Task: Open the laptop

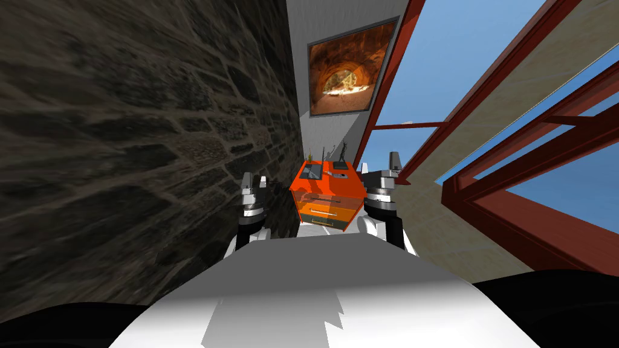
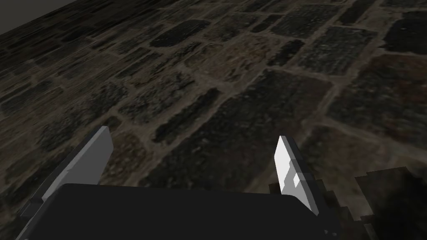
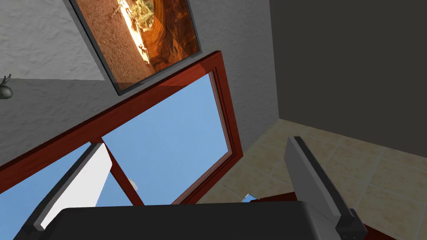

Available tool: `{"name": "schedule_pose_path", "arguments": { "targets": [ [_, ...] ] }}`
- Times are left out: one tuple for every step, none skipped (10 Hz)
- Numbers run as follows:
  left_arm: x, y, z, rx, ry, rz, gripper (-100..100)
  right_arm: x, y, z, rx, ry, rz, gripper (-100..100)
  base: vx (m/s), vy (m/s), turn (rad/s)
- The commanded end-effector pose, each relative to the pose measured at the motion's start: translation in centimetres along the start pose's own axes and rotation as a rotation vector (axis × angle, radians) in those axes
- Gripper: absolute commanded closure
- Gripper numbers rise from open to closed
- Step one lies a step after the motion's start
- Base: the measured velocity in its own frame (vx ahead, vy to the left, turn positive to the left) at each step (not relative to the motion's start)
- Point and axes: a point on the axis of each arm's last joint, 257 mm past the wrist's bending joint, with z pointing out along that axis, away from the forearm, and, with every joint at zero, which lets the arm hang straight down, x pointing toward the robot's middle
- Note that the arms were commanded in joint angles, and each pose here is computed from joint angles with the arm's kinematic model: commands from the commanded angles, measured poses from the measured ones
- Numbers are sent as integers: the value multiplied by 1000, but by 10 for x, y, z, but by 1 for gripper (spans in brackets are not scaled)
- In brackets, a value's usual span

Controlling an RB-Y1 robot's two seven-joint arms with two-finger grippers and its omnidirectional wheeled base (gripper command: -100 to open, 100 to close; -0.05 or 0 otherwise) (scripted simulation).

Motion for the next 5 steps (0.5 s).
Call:
{"name": "schedule_pose_path", "arguments": {
  "targets": [
    [0,0,0,0,0,0,0,0,0,0,0,0,0,0,0,0,0],
    [0,0,0,0,0,0,0,0,0,0,0,0,0,0,0,0,0],
    [0,0,0,0,0,0,0,0,0,0,0,0,0,0,0,0,0],
    [0,0,0,0,0,0,0,0,0,0,0,0,0,0,0,0,0],
    [0,0,0,0,0,0,0,0,0,0,0,0,0,0,0,0,0]
  ]
}}
